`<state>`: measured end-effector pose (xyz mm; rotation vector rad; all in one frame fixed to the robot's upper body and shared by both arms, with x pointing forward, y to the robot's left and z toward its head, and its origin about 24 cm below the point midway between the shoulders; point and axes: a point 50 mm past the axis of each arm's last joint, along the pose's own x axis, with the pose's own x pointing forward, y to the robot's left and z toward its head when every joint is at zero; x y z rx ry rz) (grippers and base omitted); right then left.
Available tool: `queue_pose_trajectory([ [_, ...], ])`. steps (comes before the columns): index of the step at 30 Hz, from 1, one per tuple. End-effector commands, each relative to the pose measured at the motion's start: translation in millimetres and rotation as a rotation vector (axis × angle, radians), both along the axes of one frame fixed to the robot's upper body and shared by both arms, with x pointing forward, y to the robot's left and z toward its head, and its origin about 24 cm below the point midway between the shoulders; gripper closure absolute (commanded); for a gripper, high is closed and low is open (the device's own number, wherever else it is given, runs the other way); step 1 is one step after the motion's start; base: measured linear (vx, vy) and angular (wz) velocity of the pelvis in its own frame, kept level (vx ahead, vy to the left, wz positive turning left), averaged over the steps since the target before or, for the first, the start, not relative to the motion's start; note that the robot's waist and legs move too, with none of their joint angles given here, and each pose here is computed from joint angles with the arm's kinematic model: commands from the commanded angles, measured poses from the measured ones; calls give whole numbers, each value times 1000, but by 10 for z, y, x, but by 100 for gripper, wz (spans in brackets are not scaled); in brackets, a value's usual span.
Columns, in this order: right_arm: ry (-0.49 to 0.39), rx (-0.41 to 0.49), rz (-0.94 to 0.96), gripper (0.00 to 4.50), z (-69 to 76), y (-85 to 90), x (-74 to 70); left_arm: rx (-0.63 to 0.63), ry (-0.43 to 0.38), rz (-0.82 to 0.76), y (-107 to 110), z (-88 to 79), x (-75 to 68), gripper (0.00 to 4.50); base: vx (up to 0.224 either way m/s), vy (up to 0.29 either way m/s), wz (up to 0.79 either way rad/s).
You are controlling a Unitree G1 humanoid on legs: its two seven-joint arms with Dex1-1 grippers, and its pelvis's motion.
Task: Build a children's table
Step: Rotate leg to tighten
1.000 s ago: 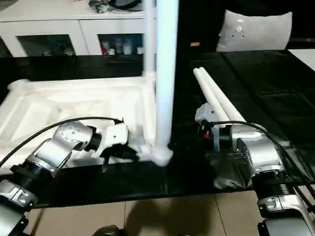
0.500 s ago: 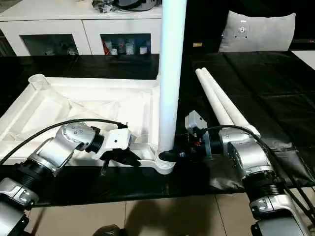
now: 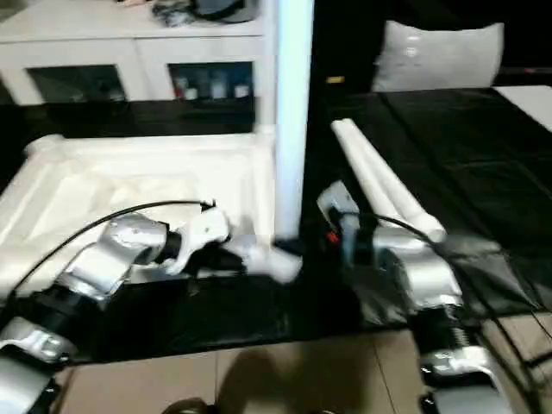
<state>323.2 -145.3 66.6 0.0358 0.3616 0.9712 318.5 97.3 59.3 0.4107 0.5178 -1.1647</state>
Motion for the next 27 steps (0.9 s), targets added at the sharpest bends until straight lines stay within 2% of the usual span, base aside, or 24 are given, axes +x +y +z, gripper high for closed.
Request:
queue_pose_trajectory([
  [1,91,-45,-115,252,-190,174,31,-75,-42,83,-238,125,38,450,0,0,0],
  [3,110,-58,-233,252,-235,247,93,-82,-49,161,-344,127,68,450,0,0,0],
  [7,34,-41,-277,252,-247,399,157,-97,-90,240,-525,128,116,450,0,0,0],
  [9,28,18,-271,197,-218,453,157,-93,-101,231,-568,132,106,450,0,0,0],
  [11,23,60,-264,181,-186,475,149,-91,-105,217,-588,144,88,450,0,0,0],
  [12,6,65,-255,161,-166,452,143,-84,-112,202,-569,145,80,450,0,0,0],
  [13,-4,66,-253,161,-158,443,142,-80,-115,198,-561,145,77,450,0,0,0],
  [14,-19,72,-246,141,-143,413,139,-73,-122,187,-537,141,73,450,0,0,0],
  [17,-69,80,-184,128,-90,259,109,-42,-139,140,-437,100,70,450,0,0,0],
  [18,-101,61,-132,116,-64,152,83,-22,-141,112,-373,72,64,450,0,0,0],
  [22,-113,30,-38,90,7,-103,13,2,-145,23,-243,49,38,450,0,0,0],
  [27,-126,-8,42,47,88,-273,-40,32,-132,-55,-125,31,12,450,0,0,0],
])
